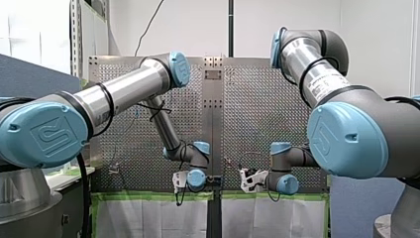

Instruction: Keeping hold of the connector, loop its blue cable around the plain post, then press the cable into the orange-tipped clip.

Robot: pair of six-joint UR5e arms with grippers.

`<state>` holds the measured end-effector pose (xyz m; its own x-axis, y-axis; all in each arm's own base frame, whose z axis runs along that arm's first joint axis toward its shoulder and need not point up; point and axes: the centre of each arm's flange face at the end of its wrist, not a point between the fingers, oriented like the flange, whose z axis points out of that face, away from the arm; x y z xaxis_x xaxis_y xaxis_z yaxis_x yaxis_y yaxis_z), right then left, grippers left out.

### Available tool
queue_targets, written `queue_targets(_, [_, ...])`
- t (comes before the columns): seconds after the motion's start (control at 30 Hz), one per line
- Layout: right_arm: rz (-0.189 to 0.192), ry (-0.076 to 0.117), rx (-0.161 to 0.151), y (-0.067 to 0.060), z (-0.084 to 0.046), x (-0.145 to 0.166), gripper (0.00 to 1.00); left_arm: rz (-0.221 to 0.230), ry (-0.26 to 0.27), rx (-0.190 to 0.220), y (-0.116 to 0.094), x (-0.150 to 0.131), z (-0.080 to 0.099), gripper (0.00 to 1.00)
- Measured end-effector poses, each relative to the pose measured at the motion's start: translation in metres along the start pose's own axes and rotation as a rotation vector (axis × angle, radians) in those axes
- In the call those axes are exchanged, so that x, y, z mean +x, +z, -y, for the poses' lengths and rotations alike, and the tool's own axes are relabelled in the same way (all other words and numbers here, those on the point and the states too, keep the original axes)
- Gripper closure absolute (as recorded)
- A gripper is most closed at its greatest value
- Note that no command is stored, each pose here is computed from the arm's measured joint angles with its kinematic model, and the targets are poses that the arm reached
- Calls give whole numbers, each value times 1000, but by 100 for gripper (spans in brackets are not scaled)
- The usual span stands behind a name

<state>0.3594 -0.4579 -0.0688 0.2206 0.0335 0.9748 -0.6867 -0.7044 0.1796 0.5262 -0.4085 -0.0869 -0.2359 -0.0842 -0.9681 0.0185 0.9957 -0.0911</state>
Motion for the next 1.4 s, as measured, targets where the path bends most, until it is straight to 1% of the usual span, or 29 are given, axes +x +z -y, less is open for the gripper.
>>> queue_targets(0.13, [3,6,-20,1,-9,-1,100,5,6,6,-7,1,8,81])
queue_targets(0.17, [4,7,-24,1,-11,-1,100,6,8,7,-8,2,9,78])
queue_targets(0.33, [10,18,-51,2,-23,-2,100,17,16,8,-15,3,18,78])
queue_targets(0.53, [16,30,-90,1,-38,-4,100,30,17,2,-22,4,26,78])
queue_targets(0.63, [18,34,-102,0,-43,-6,100,38,15,-1,-25,5,29,78])
queue_targets(0.8, [20,37,-111,-1,-48,-7,100,51,10,7,-30,6,33,78])
queue_targets(0.9, [20,37,-114,-1,-50,-7,100,64,1,16,-36,2,33,78])
queue_targets(0.93, [20,37,-115,-1,-50,-7,100,72,-4,22,-38,-1,34,82])
queue_targets(1.03, [20,35,-115,-1,-50,-7,100,90,-12,33,-42,-10,34,85])
queue_targets(1.1, [21,35,-115,-1,-50,-7,100,100,-9,36,-45,-13,32,96])
queue_targets(1.13, [22,35,-114,-1,-50,-7,100,104,-5,36,-48,-13,31,96])
queue_targets(1.17, [22,35,-114,-1,-50,-7,100,108,-1,35,-49,-13,30,99])
queue_targets(1.4, [26,33,-110,-2,-48,-7,100,123,20,12,-53,-12,28,99])
